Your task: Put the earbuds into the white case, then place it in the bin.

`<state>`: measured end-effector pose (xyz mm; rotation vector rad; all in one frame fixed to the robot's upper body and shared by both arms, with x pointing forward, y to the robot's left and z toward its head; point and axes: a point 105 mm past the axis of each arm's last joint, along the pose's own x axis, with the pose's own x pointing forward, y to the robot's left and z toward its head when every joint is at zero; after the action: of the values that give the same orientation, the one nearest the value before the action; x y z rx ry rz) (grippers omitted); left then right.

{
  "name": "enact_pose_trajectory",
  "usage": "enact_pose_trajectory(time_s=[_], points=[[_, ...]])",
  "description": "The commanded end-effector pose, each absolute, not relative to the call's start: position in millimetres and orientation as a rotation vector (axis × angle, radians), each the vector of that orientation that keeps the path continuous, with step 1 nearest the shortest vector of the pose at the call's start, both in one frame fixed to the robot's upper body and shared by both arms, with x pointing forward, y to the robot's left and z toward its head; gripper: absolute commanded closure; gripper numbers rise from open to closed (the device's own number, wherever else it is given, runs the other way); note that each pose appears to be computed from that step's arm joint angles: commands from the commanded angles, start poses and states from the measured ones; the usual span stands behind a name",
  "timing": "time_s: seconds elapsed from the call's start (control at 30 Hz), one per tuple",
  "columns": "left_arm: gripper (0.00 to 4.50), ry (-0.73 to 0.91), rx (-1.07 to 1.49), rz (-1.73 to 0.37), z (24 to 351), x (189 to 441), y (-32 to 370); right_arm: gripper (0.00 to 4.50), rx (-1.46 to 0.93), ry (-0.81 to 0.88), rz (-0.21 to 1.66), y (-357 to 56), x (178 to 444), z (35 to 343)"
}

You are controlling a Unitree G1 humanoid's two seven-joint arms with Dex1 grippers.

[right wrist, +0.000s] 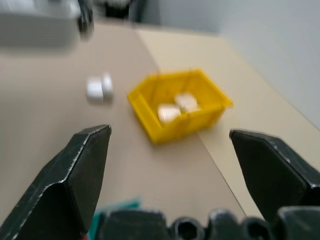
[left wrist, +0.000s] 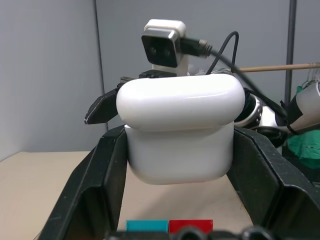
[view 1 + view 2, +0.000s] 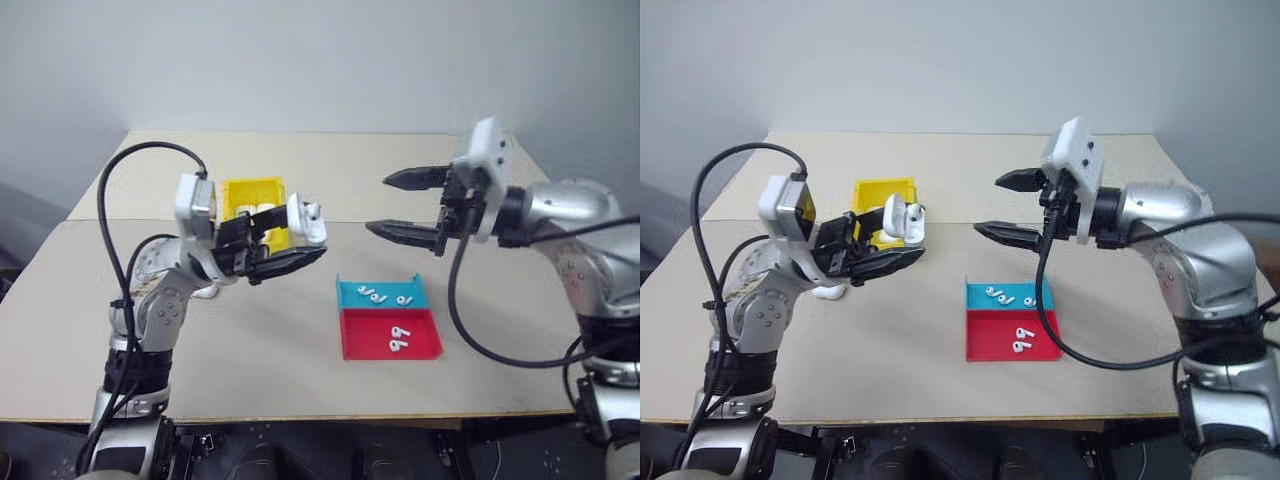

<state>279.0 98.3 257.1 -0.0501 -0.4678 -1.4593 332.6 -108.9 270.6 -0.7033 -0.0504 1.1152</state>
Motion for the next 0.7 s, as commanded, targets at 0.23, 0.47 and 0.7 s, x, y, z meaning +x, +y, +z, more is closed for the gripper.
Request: enact_pose_trajectory(time_s=[0.23, 0.47, 0.7], points=[[1.68, -0.537, -0.030, -1.430, 265, 264, 98, 0.02, -1.358, 0.174, 1.405, -102, 365, 213], [1.68, -0.543, -0.028, -1.398, 263, 259, 101, 0.39, -1.542, 0.236, 1.535, -95, 379, 194], [1.68, -0.540, -0.028, -1.380, 261, 253, 102, 2.52, -1.603, 0.271, 1.612, -94, 381, 176]])
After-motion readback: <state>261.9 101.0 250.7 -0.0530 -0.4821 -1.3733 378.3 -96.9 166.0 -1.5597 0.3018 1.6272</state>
